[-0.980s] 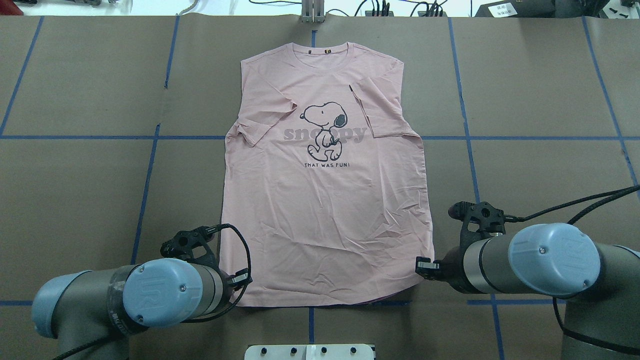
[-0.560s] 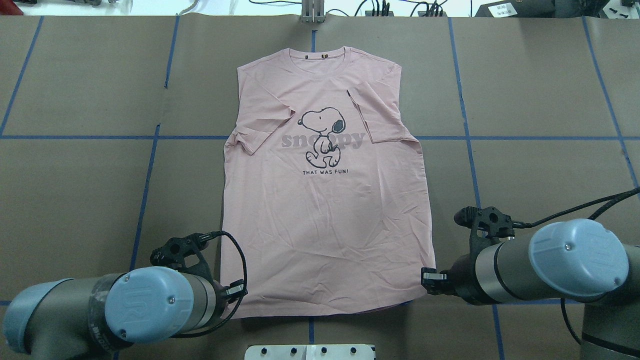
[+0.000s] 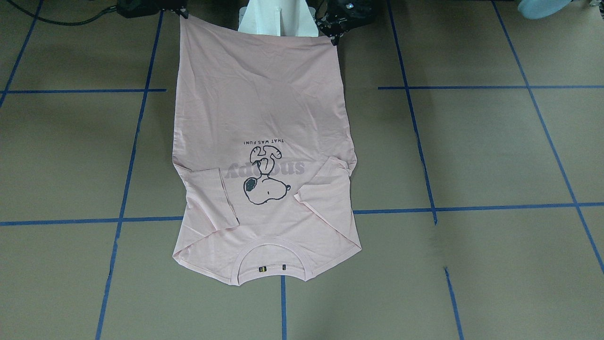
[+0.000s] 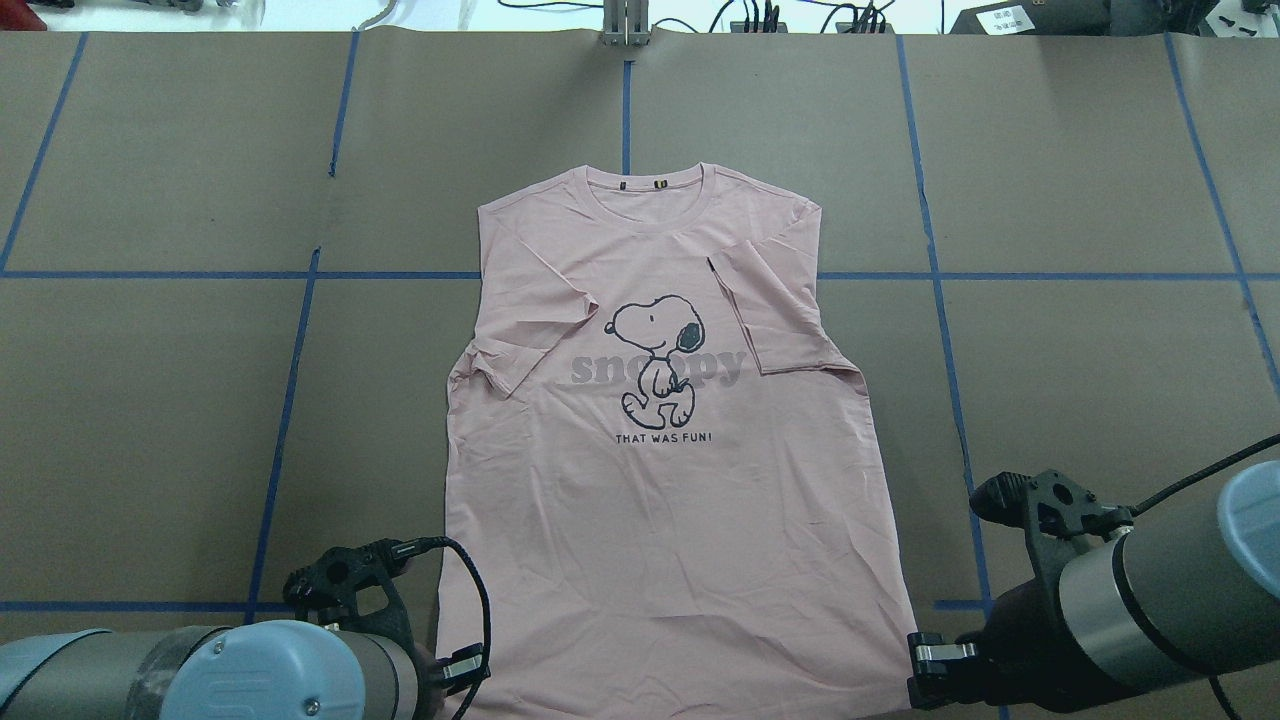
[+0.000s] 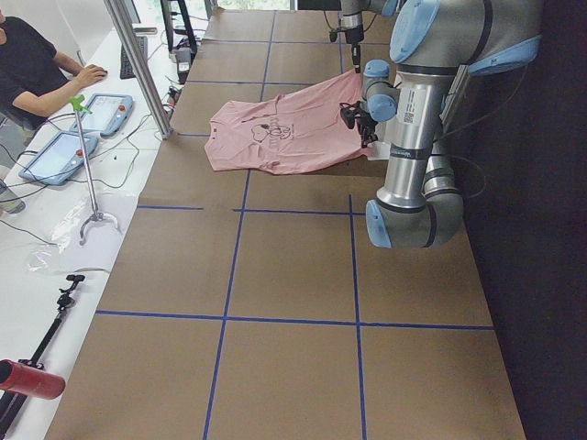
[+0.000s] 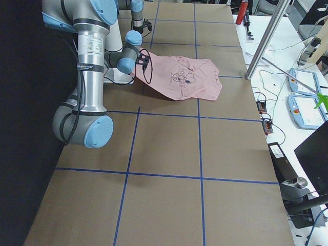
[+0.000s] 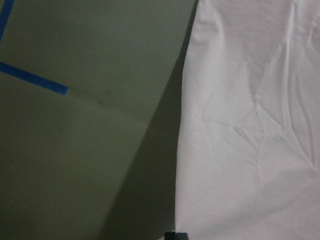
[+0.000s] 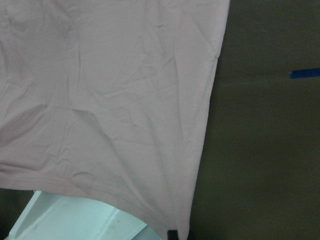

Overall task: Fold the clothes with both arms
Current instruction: 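Lift the hem with both grippers and fold it toward the collar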

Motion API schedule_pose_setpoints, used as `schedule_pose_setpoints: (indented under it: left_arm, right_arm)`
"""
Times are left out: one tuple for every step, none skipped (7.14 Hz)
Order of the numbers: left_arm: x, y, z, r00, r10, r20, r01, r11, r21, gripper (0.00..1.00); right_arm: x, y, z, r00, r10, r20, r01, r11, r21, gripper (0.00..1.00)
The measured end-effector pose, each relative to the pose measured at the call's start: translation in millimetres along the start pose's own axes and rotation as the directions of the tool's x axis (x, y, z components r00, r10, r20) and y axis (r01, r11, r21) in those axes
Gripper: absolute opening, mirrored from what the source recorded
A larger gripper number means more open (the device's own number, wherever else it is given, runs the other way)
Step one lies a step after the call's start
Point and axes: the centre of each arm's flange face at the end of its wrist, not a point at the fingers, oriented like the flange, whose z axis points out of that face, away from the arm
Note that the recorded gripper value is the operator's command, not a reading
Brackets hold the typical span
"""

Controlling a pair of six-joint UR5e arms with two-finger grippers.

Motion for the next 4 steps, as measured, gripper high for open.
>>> schedule_pose_setpoints:
  left_arm:
    - [2, -8, -3, 1.0, -0.006, -0.005, 0.006, 1.0, 0.01, 0.0]
    - [6, -28, -9, 1.0, -0.02, -0.017, 0.02, 0.999, 0.04, 0.0]
    - [11, -57, -19, 0.999, -0.024, -0.036, 0.027, 0.996, 0.081, 0.0]
    - [18, -90, -29, 0.998, -0.025, -0.052, 0.032, 0.991, 0.129, 0.0]
  right_arm:
    - [-7, -10, -2, 1.0, 0.002, 0.02, -0.003, 1.0, 0.023, 0.0]
    - [-19, -34, -2, 0.999, 0.015, 0.043, -0.017, 0.998, 0.068, 0.0]
    - [-31, -63, -3, 0.997, 0.032, 0.063, -0.04, 0.992, 0.118, 0.0]
    - [-41, -100, -11, 0.995, 0.054, 0.084, -0.068, 0.982, 0.178, 0.0]
